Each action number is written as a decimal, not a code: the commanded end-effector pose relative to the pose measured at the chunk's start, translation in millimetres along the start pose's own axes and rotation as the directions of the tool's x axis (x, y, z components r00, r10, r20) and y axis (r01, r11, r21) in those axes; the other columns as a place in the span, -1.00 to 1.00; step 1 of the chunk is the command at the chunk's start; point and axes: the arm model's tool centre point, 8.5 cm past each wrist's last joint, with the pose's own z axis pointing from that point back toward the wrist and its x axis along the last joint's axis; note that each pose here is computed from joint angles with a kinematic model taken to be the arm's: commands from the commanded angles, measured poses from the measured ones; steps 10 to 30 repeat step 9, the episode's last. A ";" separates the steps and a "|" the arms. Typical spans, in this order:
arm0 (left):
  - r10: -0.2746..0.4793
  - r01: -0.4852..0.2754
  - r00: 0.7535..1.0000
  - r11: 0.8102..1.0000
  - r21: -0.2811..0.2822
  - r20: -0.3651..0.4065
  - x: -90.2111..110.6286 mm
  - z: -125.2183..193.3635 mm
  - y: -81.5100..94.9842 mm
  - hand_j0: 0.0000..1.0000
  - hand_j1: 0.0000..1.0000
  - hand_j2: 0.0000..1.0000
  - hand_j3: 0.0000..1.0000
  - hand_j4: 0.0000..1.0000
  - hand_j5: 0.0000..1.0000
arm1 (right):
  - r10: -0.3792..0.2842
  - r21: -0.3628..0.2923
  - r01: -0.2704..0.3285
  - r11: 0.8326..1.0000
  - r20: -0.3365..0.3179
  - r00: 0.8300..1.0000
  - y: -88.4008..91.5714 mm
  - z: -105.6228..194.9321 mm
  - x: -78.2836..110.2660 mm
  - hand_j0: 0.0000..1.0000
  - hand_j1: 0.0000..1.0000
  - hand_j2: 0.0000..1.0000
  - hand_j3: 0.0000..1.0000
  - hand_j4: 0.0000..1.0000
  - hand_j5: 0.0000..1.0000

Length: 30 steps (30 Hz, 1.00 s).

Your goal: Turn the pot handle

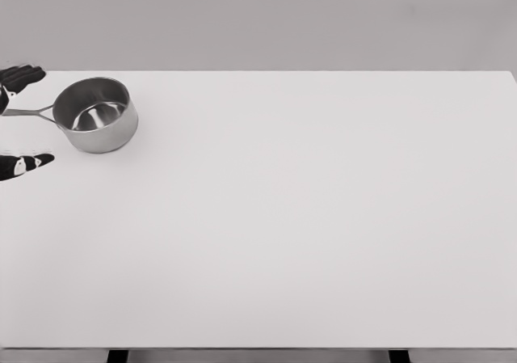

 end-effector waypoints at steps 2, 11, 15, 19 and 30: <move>0.049 -0.044 0.998 0.993 -0.112 0.040 10.2 -7.8 -32.4 1.00 1.00 1.00 1.00 1.00 1.00 | 0.000 0.000 0.000 1.000 0.000 1.000 0.0 0.0 -0.1 1.00 1.00 1.00 1.00 1.00 1.00; 0.033 -0.023 0.998 0.981 -0.193 0.052 15.9 -12.5 -55.4 1.00 1.00 1.00 1.00 1.00 1.00 | 0.000 0.000 0.000 1.000 0.000 1.000 0.0 0.0 -0.1 1.00 1.00 1.00 1.00 1.00 1.00; 0.033 -0.023 0.998 0.981 -0.193 0.052 15.9 -12.5 -55.4 1.00 1.00 1.00 1.00 1.00 1.00 | 0.000 0.000 0.000 1.000 0.000 1.000 0.0 0.0 -0.1 1.00 1.00 1.00 1.00 1.00 1.00; 0.033 -0.023 0.998 0.981 -0.193 0.052 15.9 -12.5 -55.4 1.00 1.00 1.00 1.00 1.00 1.00 | 0.000 0.000 0.000 1.000 0.000 1.000 0.0 0.0 -0.1 1.00 1.00 1.00 1.00 1.00 1.00; 0.033 -0.023 0.998 0.981 -0.193 0.052 15.9 -12.5 -55.4 1.00 1.00 1.00 1.00 1.00 1.00 | 0.000 0.000 0.000 1.000 0.000 1.000 0.0 0.0 -0.1 1.00 1.00 1.00 1.00 1.00 1.00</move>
